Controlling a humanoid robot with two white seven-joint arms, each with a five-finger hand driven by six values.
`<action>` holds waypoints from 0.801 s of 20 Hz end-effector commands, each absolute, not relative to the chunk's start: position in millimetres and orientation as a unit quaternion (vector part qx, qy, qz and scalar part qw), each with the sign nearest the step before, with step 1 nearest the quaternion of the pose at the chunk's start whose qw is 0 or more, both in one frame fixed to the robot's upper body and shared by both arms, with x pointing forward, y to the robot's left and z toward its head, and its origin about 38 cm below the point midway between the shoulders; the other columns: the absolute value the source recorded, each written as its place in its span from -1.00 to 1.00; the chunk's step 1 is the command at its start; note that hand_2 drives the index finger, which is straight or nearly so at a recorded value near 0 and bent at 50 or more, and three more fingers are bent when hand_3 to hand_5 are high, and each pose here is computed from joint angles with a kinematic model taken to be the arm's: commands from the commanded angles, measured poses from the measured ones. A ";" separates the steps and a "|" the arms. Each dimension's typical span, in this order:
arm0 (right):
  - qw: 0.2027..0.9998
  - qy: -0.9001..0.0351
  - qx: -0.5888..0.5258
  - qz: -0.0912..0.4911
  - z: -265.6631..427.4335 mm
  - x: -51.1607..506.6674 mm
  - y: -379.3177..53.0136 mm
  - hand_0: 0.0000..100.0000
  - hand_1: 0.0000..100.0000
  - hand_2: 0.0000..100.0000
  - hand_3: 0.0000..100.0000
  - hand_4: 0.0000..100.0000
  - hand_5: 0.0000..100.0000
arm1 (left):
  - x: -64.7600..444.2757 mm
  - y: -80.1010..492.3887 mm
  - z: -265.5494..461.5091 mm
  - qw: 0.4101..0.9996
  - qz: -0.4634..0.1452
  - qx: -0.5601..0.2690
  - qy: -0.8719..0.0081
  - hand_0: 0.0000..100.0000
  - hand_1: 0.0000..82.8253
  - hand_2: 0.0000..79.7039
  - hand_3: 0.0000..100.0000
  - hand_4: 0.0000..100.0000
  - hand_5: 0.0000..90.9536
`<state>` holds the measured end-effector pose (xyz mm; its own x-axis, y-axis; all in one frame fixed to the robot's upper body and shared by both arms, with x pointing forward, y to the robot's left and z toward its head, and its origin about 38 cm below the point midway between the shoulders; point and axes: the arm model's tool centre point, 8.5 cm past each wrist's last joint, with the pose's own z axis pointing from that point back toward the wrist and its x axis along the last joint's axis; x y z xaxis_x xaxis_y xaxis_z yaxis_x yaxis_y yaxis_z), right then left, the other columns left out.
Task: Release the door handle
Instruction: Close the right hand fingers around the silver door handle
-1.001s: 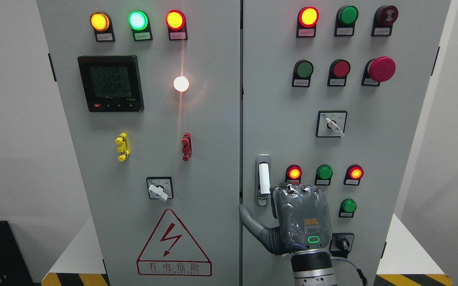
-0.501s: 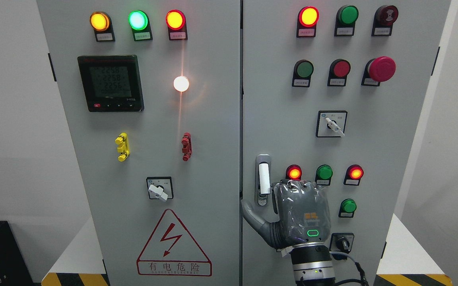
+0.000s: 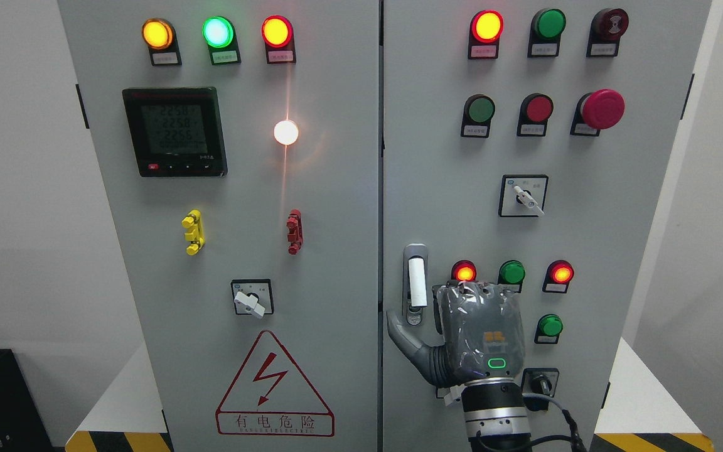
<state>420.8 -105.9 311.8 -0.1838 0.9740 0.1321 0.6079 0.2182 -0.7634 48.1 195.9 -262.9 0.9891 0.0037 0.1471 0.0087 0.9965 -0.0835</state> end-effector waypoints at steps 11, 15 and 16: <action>0.323 -0.711 -0.557 0.282 314.1 425.3 -111.0 -0.47 -0.56 0.98 1.00 0.97 1.00 | 48.1 195.8 -262.9 0.996 -0.001 -0.042 -0.074 -0.76 0.34 -1.00 -1.00 -1.00 -1.00; 0.323 -0.711 -0.557 0.283 314.0 425.3 -110.9 -0.45 -0.56 0.98 1.00 0.97 1.00 | 48.1 195.8 -262.9 0.996 -0.001 -0.042 -0.074 -0.76 0.34 -1.00 -1.00 -1.00 -1.00; 0.323 -0.711 -0.557 0.283 314.0 425.3 -110.9 -0.45 -0.56 0.98 1.00 0.97 1.00 | 48.1 195.8 -262.9 0.996 -0.001 -0.042 -0.074 -0.76 0.34 -1.00 -1.00 -1.00 -1.00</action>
